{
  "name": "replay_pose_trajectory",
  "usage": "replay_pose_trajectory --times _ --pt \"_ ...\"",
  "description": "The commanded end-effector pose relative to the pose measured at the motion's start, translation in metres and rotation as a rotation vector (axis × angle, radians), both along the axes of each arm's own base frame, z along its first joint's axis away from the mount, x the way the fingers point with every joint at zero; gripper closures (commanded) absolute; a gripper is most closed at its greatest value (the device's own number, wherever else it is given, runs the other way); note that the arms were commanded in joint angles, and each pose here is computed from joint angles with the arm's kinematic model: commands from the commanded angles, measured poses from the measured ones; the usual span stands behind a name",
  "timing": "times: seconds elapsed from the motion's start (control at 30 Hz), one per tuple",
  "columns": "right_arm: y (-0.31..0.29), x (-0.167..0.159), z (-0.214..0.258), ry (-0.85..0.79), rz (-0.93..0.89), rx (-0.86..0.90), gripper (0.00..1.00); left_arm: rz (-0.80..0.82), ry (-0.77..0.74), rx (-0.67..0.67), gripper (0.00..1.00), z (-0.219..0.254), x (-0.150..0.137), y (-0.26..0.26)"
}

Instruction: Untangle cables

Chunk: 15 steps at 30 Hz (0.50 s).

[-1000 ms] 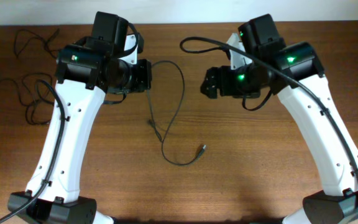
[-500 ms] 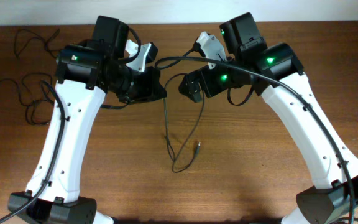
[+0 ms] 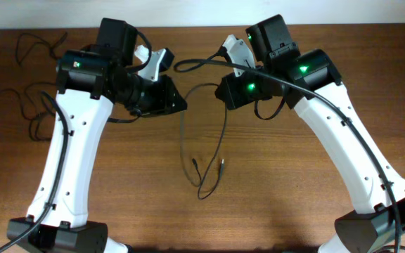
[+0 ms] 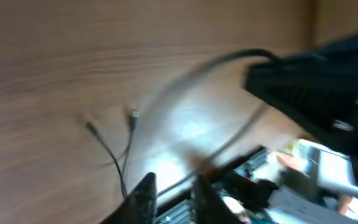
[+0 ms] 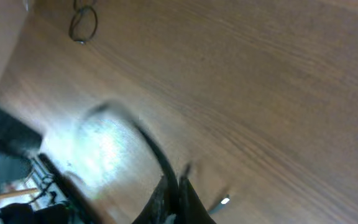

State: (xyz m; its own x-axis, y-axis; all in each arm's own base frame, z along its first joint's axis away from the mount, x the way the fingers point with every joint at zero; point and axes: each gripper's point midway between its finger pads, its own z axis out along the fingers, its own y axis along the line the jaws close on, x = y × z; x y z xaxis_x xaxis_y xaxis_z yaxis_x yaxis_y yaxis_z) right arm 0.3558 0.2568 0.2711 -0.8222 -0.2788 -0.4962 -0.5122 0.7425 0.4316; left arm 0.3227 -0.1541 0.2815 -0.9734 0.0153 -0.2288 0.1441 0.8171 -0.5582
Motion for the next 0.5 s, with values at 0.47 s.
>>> replay_pose_trajectory --times 0.47 --pt "0.015 -0.033 0.029 0.017 0.024 0.055 0.96 0.529 0.134 -0.040 0.25 0.003 0.038 0.019"
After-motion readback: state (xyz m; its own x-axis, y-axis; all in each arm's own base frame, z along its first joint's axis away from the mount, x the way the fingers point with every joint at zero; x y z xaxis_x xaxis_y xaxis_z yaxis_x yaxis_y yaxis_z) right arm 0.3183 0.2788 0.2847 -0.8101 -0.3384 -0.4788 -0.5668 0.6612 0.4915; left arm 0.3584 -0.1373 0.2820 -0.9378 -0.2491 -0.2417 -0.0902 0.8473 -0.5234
